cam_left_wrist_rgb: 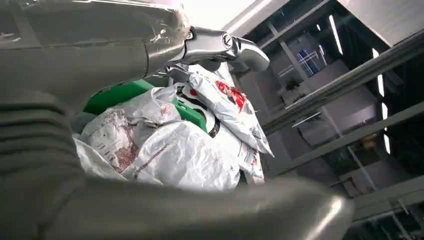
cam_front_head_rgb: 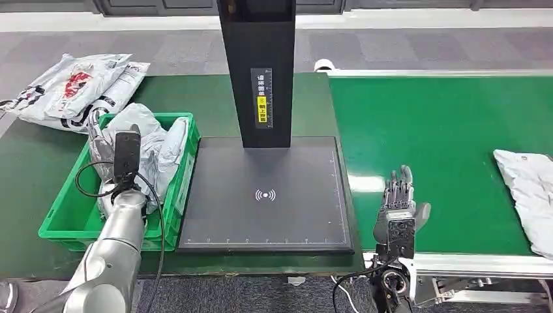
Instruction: Moved the parcel from conveyor to table for the left to box.
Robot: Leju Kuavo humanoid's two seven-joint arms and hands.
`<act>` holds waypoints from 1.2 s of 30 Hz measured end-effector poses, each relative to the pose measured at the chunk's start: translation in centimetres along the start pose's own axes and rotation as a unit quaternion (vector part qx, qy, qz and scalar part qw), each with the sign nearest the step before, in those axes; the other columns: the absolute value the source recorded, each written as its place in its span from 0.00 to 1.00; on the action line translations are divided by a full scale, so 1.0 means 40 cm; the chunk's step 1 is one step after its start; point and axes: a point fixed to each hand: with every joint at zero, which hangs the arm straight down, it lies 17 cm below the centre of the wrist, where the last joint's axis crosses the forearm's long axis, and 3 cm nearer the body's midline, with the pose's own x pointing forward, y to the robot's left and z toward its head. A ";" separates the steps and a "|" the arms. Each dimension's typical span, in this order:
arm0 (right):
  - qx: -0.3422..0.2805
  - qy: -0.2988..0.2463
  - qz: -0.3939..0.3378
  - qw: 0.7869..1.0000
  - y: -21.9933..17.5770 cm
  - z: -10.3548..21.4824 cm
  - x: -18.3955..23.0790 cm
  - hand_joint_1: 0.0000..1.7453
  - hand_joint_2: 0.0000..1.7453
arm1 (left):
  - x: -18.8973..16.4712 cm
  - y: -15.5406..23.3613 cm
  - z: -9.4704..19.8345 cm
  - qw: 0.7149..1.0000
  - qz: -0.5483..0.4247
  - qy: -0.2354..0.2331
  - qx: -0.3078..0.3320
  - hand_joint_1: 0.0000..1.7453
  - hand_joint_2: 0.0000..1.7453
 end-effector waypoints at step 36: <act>-0.089 0.147 0.561 0.810 -0.436 -0.156 -0.251 0.00 1.00 | 0.392 -0.495 0.438 0.897 0.325 -0.004 -0.300 0.00 1.00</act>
